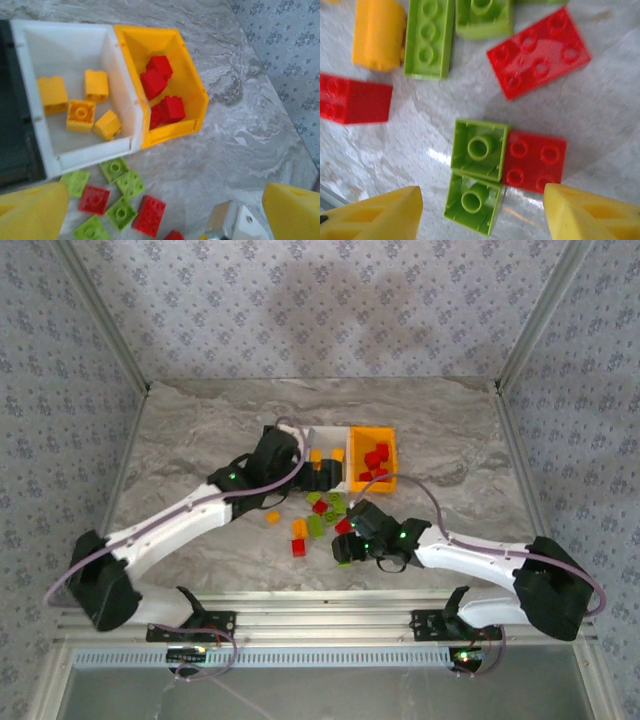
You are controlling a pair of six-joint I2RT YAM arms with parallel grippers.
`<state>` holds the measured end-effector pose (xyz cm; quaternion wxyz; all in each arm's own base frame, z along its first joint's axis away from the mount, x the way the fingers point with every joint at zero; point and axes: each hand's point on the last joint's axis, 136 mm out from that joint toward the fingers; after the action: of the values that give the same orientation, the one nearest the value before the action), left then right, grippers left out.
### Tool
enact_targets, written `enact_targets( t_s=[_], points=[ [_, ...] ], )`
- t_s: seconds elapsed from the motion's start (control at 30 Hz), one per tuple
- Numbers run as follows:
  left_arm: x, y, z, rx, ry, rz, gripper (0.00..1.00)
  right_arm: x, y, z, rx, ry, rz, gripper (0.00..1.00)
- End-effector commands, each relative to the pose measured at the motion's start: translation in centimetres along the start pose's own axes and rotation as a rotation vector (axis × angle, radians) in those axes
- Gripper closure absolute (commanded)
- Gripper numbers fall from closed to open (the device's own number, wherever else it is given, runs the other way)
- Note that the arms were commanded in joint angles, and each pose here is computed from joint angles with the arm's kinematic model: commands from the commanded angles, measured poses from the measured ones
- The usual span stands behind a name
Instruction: Sort the legos into containers by color
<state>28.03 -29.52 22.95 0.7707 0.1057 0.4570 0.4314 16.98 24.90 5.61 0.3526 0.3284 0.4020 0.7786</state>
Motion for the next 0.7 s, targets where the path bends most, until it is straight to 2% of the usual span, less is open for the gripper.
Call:
enact_targets(
  t_s=[0.0, 0.13, 0.37, 0.67],
  points=[
    [2.5, 2.0, -1.5, -0.016, 0.030, 0.046, 0.01, -0.3, -0.4, -2.1, 0.078, 0.003, -0.065, 0.34],
    [5.7, 4.4, -3.2, -0.041, 0.056, 0.099, 0.01, -0.1, -1.5, -2.6, 0.113, 0.018, -0.119, 0.34],
    [9.9, 6.6, -5.2, -0.078, 0.090, 0.183, 0.01, 0.8, -2.2, -1.1, 0.103, 0.061, -0.169, 0.37],
    [11.2, 7.7, -5.5, -0.106, 0.089, 0.210, 0.01, 0.1, -3.3, -3.2, 0.228, 0.084, -0.247, 0.49]
  ],
)
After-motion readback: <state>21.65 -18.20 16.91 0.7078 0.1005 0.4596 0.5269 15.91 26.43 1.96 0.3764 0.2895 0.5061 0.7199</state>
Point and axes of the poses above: each hand's point on the last joint's axis, 136 mm out from that joint toward the fingers, its own y axis back along the fingers, its own x axis along the line the jaws close on, z = x × y, and after that the axes turned 13 degrees about y, right-handed
